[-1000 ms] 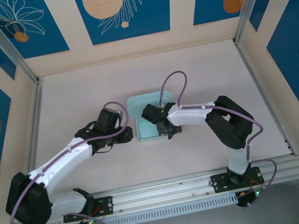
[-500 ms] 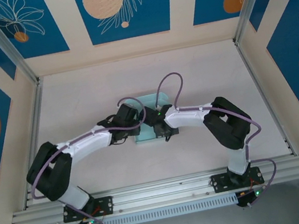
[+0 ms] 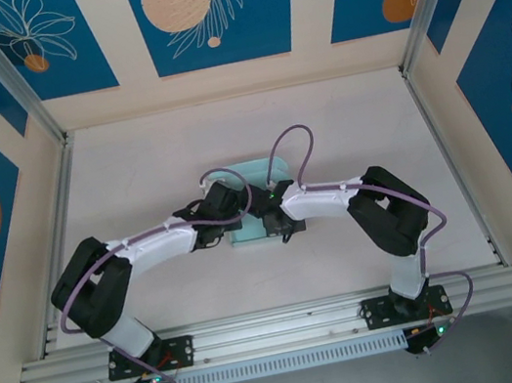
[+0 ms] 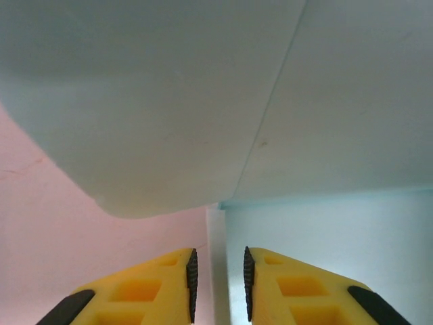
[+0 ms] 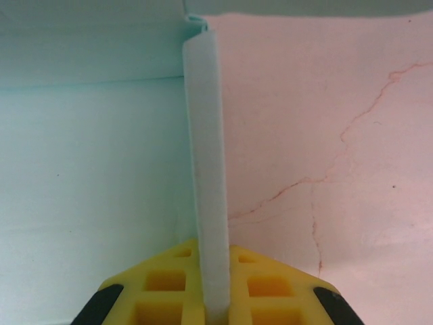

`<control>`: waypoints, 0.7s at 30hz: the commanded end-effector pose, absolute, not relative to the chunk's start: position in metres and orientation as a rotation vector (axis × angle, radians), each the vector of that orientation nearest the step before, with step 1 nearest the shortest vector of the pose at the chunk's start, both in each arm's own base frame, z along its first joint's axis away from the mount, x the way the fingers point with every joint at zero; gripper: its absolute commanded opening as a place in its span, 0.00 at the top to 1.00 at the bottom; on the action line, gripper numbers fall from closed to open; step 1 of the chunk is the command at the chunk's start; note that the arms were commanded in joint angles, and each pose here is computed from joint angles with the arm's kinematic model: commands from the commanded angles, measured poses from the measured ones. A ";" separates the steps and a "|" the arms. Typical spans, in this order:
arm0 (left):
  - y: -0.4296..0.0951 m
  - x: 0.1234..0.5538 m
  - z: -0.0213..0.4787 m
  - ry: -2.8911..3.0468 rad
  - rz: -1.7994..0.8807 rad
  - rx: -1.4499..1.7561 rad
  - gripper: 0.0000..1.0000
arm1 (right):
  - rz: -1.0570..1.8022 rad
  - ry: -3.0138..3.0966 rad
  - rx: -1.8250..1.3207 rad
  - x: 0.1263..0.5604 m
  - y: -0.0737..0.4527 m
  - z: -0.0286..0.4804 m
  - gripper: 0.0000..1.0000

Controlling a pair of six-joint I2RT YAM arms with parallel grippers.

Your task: Fold the paper box

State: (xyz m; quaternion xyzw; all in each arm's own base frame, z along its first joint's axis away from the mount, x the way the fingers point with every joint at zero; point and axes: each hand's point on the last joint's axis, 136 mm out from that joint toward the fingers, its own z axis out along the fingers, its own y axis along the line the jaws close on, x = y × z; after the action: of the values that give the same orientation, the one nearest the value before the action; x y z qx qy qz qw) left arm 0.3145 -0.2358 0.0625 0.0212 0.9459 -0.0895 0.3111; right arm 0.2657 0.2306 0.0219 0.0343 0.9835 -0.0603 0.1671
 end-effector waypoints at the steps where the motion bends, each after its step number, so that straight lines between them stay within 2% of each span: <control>1: -0.239 0.297 0.036 2.560 -0.289 0.040 0.74 | -0.221 2.894 0.079 0.244 0.228 0.005 1.00; 10: -0.227 0.293 0.053 2.473 -0.463 0.001 0.66 | -0.183 2.889 0.069 0.246 0.230 0.008 1.00; 15: -0.236 0.288 0.047 2.492 -0.550 0.023 0.65 | -0.180 2.889 0.079 0.246 0.228 0.008 1.00; 17: -0.235 0.287 0.040 2.507 -0.537 0.009 0.68 | -0.179 2.889 0.082 0.246 0.229 0.008 1.00; 21: -0.223 0.289 0.029 2.523 -0.453 -0.040 0.83 | -0.161 2.895 0.078 0.244 0.234 0.011 1.00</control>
State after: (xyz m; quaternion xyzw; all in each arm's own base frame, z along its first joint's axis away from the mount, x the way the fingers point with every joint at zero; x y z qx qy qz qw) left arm 0.2901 -0.2288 0.0400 -0.0055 0.9399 -0.1790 0.2907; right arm 0.2653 0.2377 0.0220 0.0331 0.9845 -0.0456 0.1662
